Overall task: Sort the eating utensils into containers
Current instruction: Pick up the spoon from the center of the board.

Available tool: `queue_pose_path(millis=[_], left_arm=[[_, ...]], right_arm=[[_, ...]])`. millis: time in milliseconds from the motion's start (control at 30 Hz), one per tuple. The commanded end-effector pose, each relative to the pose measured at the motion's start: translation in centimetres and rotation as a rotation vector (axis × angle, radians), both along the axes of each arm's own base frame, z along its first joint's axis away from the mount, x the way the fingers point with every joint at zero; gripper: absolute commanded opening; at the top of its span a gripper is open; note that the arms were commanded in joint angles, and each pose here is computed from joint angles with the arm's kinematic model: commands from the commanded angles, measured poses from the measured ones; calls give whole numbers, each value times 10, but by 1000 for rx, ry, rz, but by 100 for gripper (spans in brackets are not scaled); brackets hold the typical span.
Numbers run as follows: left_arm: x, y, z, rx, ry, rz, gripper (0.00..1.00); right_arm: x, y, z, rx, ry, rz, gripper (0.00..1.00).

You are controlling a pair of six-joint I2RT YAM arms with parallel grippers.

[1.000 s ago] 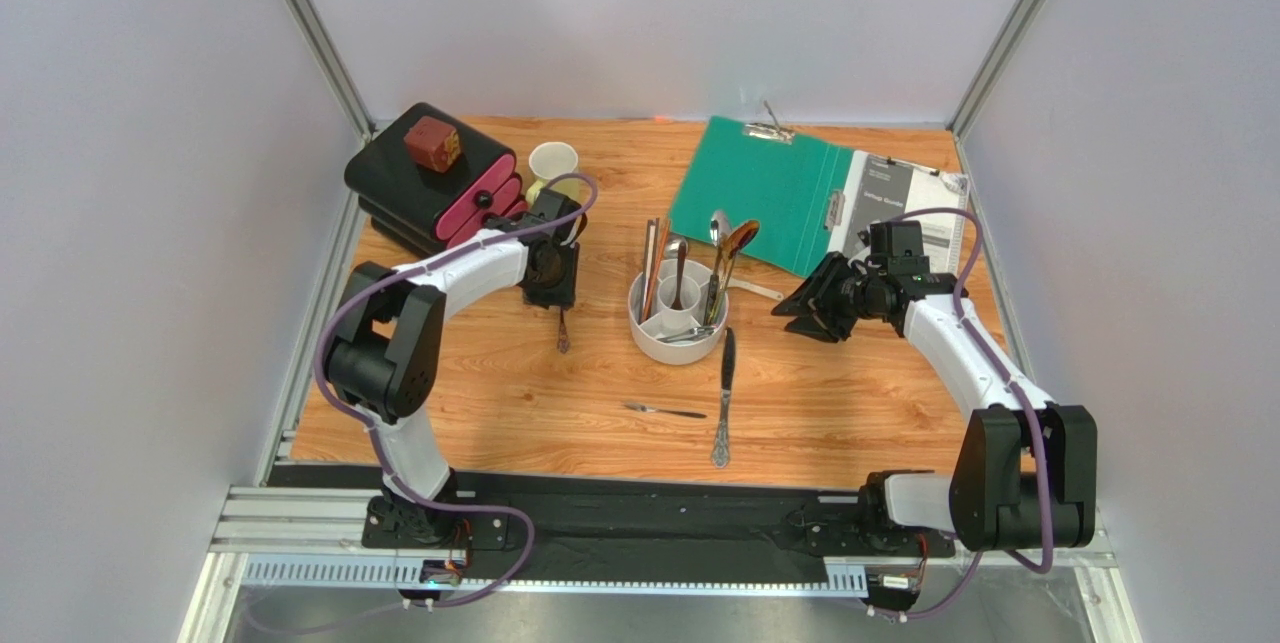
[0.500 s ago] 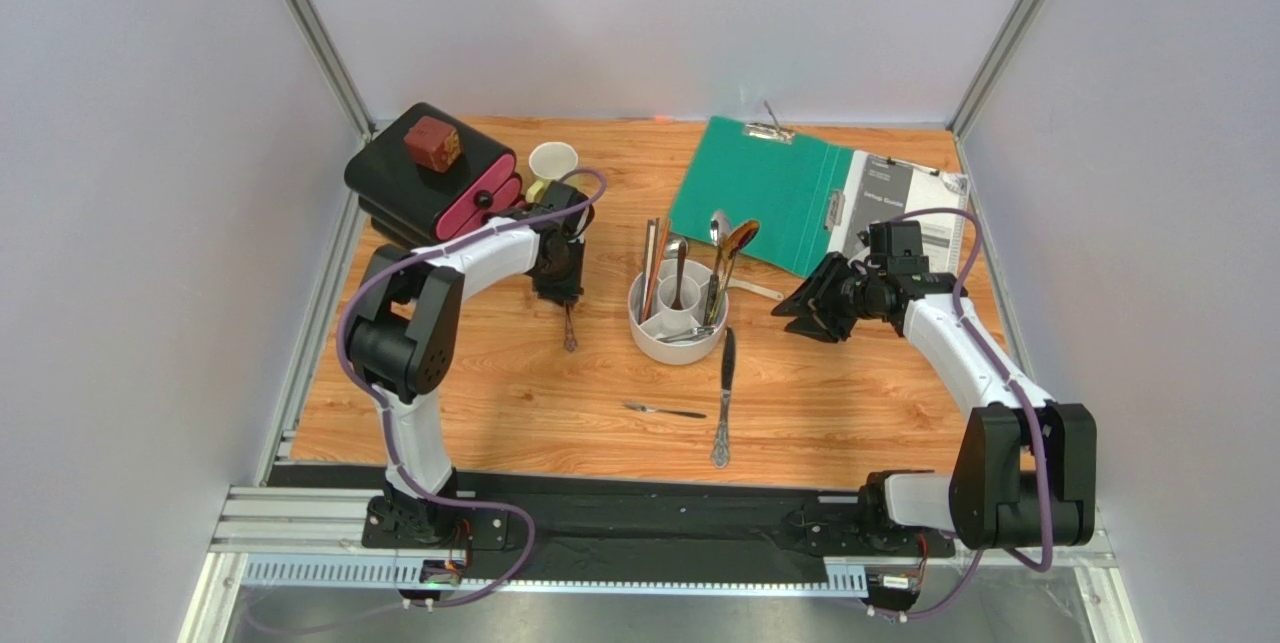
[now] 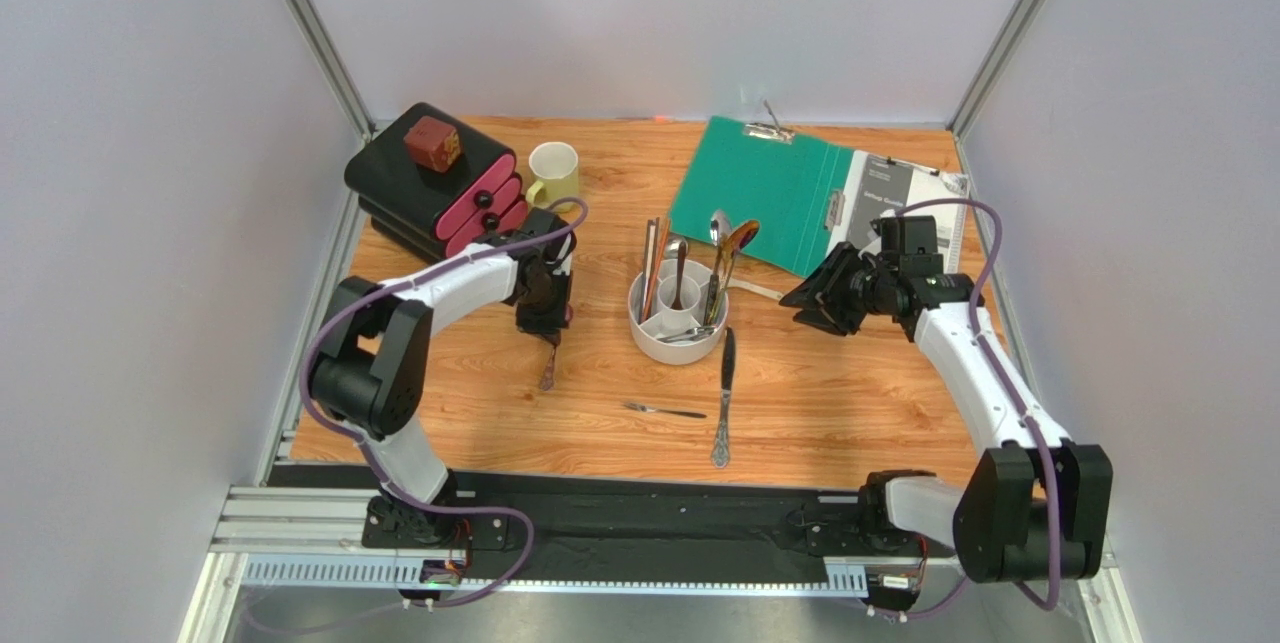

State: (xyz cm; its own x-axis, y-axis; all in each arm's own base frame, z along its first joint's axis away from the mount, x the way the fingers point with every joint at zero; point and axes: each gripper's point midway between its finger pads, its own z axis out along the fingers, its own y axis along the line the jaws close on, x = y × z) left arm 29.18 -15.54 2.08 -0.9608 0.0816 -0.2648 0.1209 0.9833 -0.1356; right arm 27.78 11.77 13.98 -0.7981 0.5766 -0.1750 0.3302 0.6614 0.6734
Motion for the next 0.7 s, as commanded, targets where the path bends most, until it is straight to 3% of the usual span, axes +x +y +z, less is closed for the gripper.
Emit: queue_pose_path(millis=[0, 133, 267, 367, 533, 667], left_arm=[[-17, -6, 50, -95, -28, 0, 0], [-27, -23, 103, -219, -24, 12, 0], [-41, -55, 170, -435, 39, 53, 0], [-58, -76, 201, -584, 137, 56, 0], [-68, -83, 234, -646, 189, 66, 0], [-69, -110, 265, -851, 324, 136, 0]], right_arm=[[4, -4, 44, -26, -133, -8, 41], [2, -5, 74, -47, -221, 2, 41], [-3, 7, 114, -84, -346, 70, 42], [-9, 19, 129, -164, -414, 140, 44], [-22, 43, 136, -186, -439, 246, 45], [-37, 66, 149, -162, -501, 324, 46]])
